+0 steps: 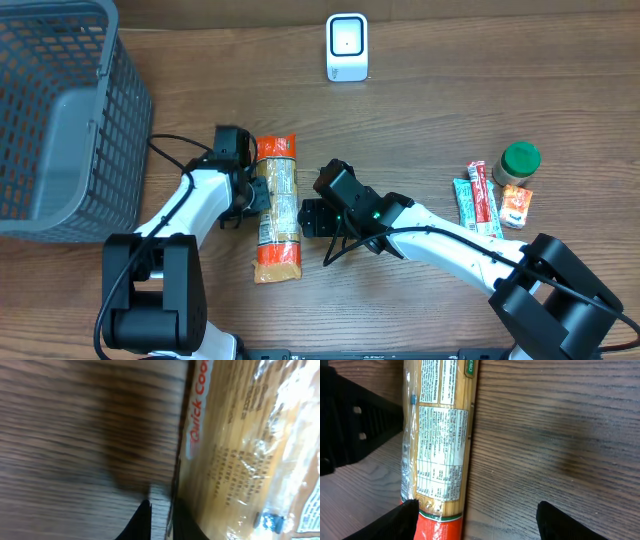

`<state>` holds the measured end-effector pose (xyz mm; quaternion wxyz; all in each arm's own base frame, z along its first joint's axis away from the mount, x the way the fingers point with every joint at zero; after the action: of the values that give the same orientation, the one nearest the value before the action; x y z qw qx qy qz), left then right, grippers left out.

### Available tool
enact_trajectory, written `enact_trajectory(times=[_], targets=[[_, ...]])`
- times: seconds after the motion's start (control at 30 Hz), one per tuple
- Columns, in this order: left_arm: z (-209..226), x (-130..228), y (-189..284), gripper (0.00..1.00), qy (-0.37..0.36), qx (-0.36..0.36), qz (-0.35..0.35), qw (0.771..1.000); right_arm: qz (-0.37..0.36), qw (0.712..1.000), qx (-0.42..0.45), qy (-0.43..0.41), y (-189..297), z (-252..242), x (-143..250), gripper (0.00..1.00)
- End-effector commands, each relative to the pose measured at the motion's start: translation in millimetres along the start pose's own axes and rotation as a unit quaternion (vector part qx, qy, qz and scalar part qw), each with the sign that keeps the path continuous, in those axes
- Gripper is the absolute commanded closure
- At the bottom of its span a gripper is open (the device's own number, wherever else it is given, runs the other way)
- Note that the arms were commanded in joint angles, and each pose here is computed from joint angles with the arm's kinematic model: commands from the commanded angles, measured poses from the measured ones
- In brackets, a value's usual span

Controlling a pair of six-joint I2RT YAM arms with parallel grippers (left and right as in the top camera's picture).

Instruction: Scan the item barcode

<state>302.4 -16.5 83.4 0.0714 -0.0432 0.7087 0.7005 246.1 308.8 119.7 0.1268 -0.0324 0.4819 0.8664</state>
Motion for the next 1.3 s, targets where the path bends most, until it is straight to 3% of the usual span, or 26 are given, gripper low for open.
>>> enact_trajectory(times=[0.0, 0.17, 0.5, 0.7, 0.97, 1.27], targets=[[-19, 12, -6, 0.93, -0.003, 0.072, 0.015, 0.997, -0.004, 1.000, 0.000, 0.002, 1, 4, -1, 0.24], [-40, 15, -5, 0.95, -0.032, 0.098, 0.020, 0.994, 0.001, 1.000, 0.010, 0.000, 2, 1, 0, 0.32], [-85, 13, -4, 0.93, -0.112, 0.099, -0.008, 0.989, 0.005, 0.998, 0.047, -0.030, 5, -21, -13, 0.34], [-78, 7, -2, 0.93, -0.079, 0.059, -0.019, 0.995, -0.002, 0.995, 0.076, -0.067, 13, -48, -38, 0.31], [-72, -4, -2, 0.94, -0.062, 0.031, -0.052, 0.996, 0.008, 0.995, 0.077, -0.061, 15, -55, -43, 0.30], [-76, -14, -7, 0.92, -0.037, 0.041, -0.074, 0.996, 0.099, 0.986, 0.098, -0.088, 20, -65, -18, 0.31]])
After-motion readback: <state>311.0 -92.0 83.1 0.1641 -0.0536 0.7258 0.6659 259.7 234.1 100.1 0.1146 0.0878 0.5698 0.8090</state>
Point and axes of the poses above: each gripper's point midway between its finger pads, its own y axis back along the fingers, its own z axis along the line the jaws close on, x = y × z, the point moved 8 cm from there along y, back along the fingers, and after that the axes turned 14 degrees about -y, right-handed, at the moved point
